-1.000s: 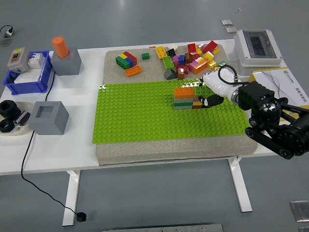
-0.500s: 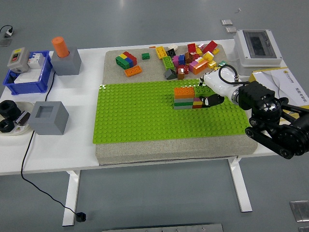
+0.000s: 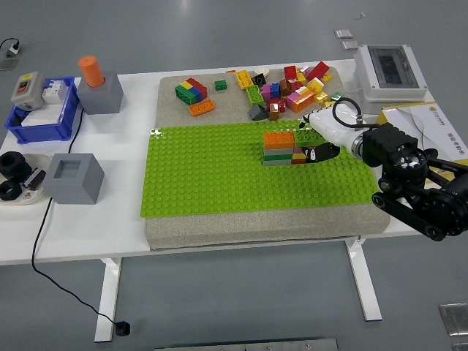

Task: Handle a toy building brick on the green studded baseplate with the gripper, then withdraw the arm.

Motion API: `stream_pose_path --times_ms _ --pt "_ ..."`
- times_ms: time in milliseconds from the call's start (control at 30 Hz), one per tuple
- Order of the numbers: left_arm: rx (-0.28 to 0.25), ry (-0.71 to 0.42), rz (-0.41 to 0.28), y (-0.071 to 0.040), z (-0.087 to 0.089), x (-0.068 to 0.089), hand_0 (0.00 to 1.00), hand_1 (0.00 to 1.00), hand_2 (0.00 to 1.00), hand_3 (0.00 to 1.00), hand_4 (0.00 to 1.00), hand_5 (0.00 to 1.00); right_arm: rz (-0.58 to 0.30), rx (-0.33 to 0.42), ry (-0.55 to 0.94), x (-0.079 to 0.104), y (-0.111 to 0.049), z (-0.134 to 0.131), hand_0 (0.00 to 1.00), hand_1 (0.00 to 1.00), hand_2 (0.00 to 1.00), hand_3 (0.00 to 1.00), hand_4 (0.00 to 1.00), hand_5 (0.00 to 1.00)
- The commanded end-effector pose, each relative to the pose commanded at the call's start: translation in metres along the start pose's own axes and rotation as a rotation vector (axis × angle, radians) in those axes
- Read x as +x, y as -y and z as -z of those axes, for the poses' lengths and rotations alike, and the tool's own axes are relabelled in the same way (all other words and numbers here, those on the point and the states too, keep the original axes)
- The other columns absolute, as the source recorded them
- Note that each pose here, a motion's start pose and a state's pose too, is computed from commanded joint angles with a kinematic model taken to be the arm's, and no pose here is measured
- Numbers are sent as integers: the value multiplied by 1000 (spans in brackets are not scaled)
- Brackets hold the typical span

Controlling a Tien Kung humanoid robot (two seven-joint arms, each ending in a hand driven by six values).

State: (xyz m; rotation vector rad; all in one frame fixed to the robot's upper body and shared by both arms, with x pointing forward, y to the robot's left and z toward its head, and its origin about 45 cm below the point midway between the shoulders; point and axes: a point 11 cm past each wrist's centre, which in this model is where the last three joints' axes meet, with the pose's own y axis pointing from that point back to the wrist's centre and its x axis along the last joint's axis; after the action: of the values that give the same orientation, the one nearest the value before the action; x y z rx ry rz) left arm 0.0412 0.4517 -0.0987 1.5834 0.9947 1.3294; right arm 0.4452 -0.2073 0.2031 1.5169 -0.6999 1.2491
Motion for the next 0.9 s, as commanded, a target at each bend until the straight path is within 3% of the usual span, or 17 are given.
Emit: stream_pose_path --times_ms 33,200,233,400,433,900 --pt "1 0 0 0 0 0 806 822 772 552 590 377 -3 5 16 2 -1 1 833 813 855 750 958 546" --pt "3 1 1 0 2 -1 806 822 772 552 590 377 -44 6 92 15 -13 -4 833 813 855 750 958 546" --pt "3 -1 2 0 2 -1 806 822 771 553 588 372 -58 -4 103 17 -19 -9 837 818 864 738 998 631" --pt "1 -7 3 1 3 -1 806 822 771 553 588 372 -95 -9 111 22 -36 -15 837 818 864 738 998 631" --pt "1 -8 3 1 3 -1 806 822 771 551 589 375 -97 -7 111 21 -38 -15 843 816 849 623 998 661" --pt "-3 -5 1 1 2 0 807 822 772 549 590 378 -71 7 113 4 -31 -4 843 816 853 605 998 696"
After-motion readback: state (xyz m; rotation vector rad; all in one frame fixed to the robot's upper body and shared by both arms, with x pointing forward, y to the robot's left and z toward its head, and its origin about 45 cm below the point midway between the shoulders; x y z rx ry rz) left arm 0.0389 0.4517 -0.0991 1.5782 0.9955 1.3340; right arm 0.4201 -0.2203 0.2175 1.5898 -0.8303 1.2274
